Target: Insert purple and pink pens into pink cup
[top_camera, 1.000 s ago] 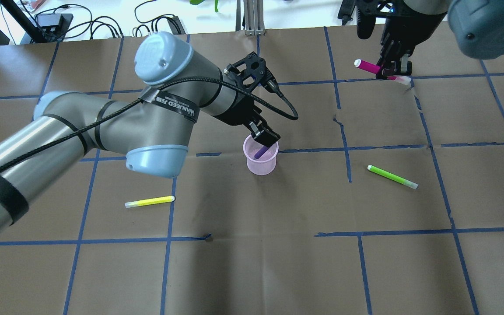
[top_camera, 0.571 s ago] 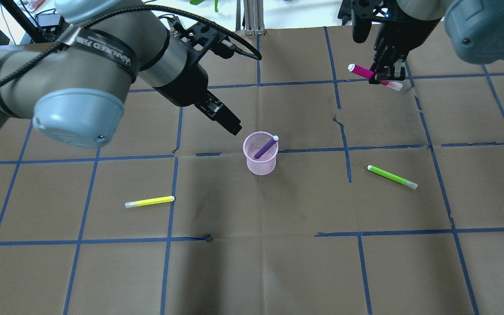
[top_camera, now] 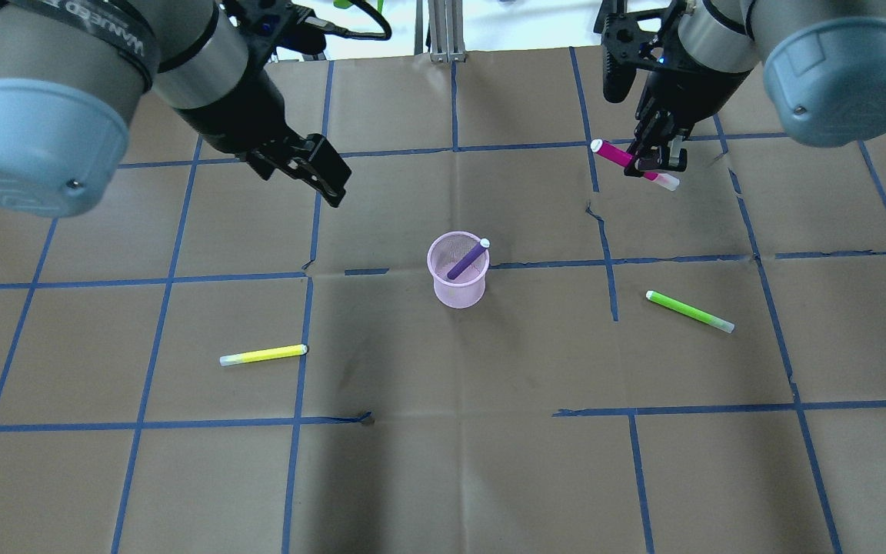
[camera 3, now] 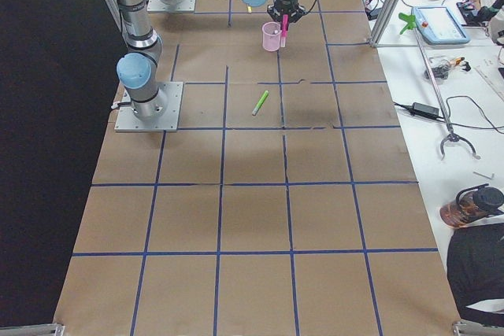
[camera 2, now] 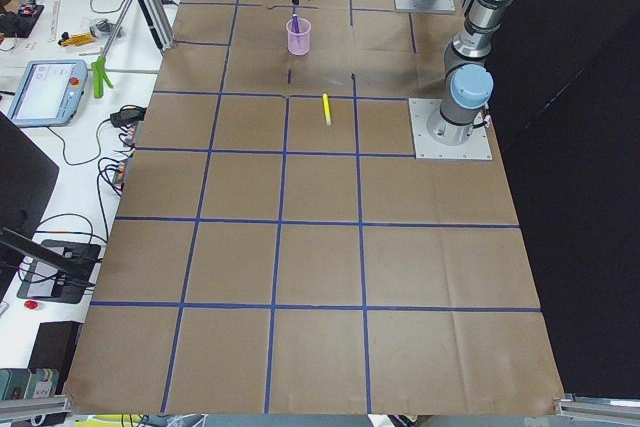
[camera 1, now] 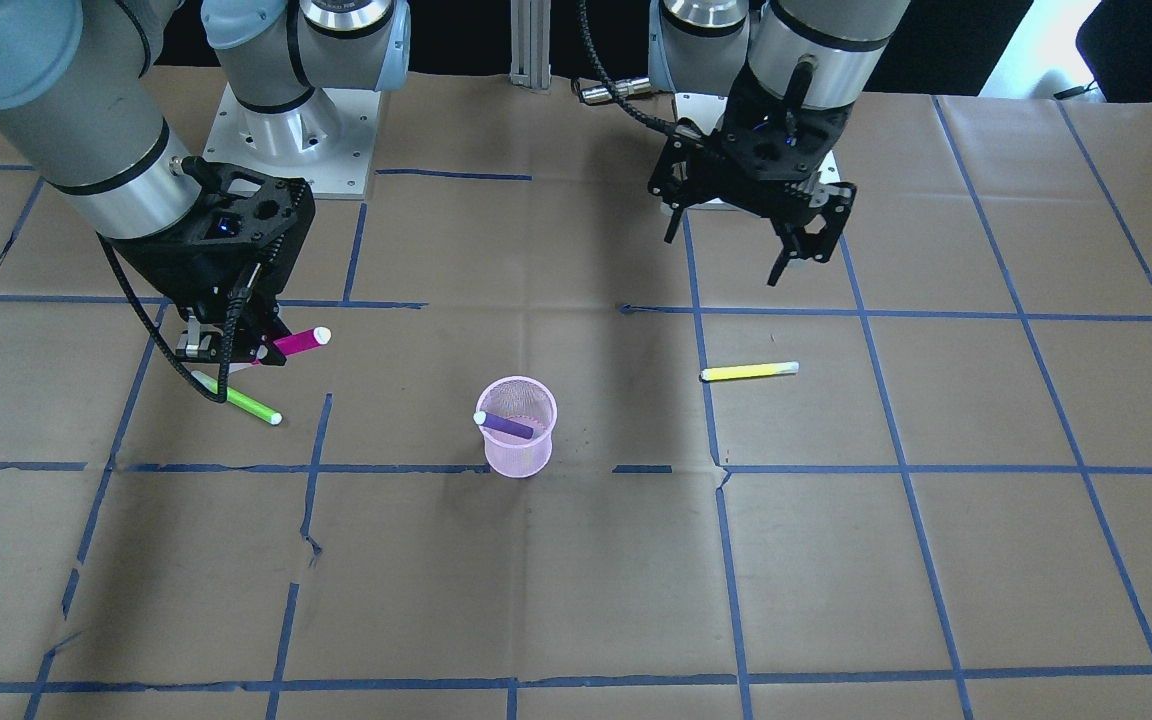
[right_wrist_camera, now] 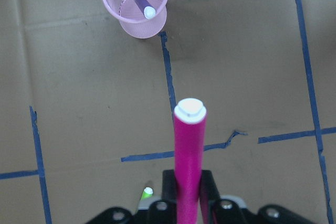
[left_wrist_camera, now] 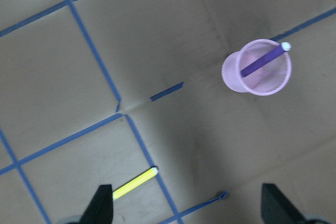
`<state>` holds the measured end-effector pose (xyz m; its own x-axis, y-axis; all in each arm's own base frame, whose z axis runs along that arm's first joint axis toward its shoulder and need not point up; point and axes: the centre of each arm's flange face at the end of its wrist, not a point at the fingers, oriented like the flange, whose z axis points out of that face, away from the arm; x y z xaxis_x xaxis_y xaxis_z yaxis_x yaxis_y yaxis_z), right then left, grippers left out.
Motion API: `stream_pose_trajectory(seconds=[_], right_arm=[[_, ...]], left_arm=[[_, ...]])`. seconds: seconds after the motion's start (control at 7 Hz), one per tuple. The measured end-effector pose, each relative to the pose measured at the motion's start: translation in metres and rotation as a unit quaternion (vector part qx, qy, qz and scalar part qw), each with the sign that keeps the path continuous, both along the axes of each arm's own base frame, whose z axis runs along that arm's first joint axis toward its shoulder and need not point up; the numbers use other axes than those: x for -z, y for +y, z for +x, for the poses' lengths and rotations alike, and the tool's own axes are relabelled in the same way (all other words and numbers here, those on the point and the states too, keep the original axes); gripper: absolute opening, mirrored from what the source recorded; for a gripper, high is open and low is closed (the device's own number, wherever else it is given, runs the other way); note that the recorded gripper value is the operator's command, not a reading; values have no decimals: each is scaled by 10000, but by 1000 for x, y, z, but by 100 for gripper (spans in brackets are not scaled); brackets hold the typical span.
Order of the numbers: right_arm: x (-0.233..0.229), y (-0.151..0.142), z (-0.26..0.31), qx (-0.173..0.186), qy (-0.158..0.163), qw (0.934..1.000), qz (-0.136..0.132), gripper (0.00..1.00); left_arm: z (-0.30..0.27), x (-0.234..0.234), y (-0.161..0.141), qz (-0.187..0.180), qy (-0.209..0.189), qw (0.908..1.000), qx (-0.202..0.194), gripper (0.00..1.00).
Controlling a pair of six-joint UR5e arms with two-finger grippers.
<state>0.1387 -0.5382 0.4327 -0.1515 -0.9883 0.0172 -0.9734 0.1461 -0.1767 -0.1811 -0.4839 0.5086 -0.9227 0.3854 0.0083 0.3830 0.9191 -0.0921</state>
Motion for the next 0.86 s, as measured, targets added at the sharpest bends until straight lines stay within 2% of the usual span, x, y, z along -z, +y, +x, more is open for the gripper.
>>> stream_pose_trajectory(seconds=[0.29,0.43,0.71,0.86], right_arm=[[23,7,25,318,-561,9979,-53,0],[32,15,57,481,-818,9952,-227,0],[36,38,137,553,-1239,9893,-533,0],[41,45,162,559,-1533,9849,-573,0]], left_arm=[[28,-19,1,-15,-236,9950,-972,98],[40,-25,7,92,-267,9906,-1340,98],[60,-35,20,298,-301,9839,-1736,98],[68,-35,21,344,-296,9813,-1873,98]])
